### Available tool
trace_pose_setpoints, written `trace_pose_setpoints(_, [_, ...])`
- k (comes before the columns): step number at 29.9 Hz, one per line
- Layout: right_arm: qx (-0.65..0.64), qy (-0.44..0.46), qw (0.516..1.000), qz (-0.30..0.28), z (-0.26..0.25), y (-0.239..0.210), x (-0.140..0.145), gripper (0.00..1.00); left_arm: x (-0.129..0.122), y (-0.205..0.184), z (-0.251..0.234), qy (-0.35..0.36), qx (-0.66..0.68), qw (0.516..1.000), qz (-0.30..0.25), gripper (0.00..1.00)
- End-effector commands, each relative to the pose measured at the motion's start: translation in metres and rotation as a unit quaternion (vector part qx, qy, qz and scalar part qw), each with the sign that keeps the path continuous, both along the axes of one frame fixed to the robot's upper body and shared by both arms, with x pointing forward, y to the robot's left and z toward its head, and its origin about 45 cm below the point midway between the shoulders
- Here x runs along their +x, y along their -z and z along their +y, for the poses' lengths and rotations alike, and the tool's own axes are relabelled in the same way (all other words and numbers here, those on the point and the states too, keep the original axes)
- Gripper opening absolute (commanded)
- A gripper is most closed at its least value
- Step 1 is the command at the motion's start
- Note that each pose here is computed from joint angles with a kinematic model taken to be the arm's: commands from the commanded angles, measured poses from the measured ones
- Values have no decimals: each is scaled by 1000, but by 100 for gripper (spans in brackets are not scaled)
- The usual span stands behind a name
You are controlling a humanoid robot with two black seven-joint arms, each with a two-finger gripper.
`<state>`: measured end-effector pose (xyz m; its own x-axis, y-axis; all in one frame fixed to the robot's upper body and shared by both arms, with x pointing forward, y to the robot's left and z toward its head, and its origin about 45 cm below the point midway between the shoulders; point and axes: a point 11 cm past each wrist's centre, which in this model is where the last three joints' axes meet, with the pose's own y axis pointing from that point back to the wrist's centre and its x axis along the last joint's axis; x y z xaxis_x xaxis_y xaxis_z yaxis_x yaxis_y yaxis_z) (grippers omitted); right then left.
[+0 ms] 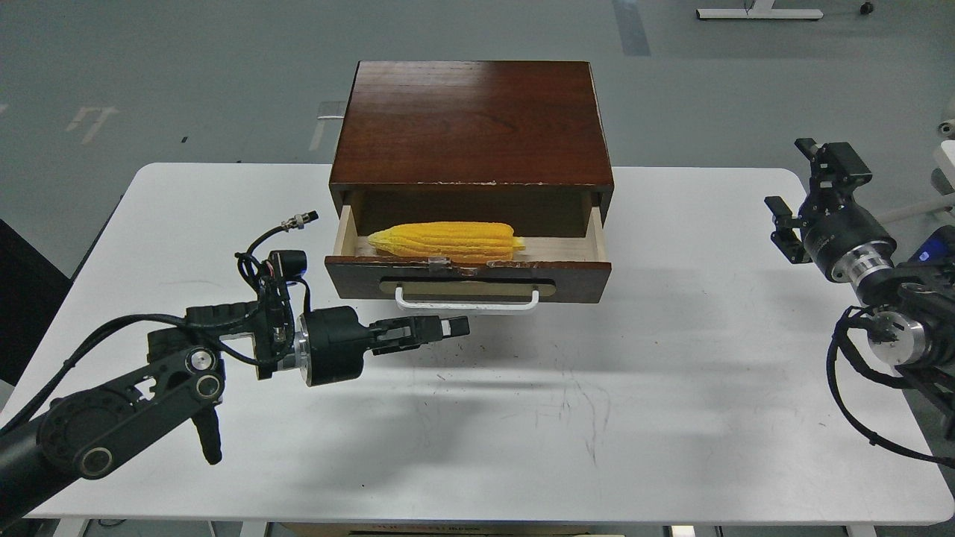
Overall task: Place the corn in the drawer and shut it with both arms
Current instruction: 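Bring the left gripper to the front of the drawer near its handle, then push the drawer front with the left gripper into the box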
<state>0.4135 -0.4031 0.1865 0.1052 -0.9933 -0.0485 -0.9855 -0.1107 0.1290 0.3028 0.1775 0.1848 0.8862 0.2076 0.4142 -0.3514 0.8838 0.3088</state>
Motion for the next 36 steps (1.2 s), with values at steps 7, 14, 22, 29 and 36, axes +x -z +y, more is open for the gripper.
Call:
trace_pose_setpoints(7, [0, 1, 1000, 6, -1, 5, -4, 99, 7, 1, 4, -17, -9, 1000, 11, 0])
trace_pose_setpoints(14, [5, -1, 1000, 12, 3, 11, -6, 99, 19, 5, 12, -44, -11, 999, 18, 0])
trace_pose_setpoints(22, [7, -3, 1000, 14, 6, 15, -7, 99, 33, 2, 17, -63, -12, 998, 12, 0])
trace_pose_setpoints(29, [9, -3, 1000, 20, 6, 19, -11, 99, 41, 5, 11, -69, -19, 997, 17, 0])
trace_pose_setpoints(36, [9, -2, 1000, 23, 6, 22, -13, 99, 51, 9, 16, -101, -10, 994, 34, 0])
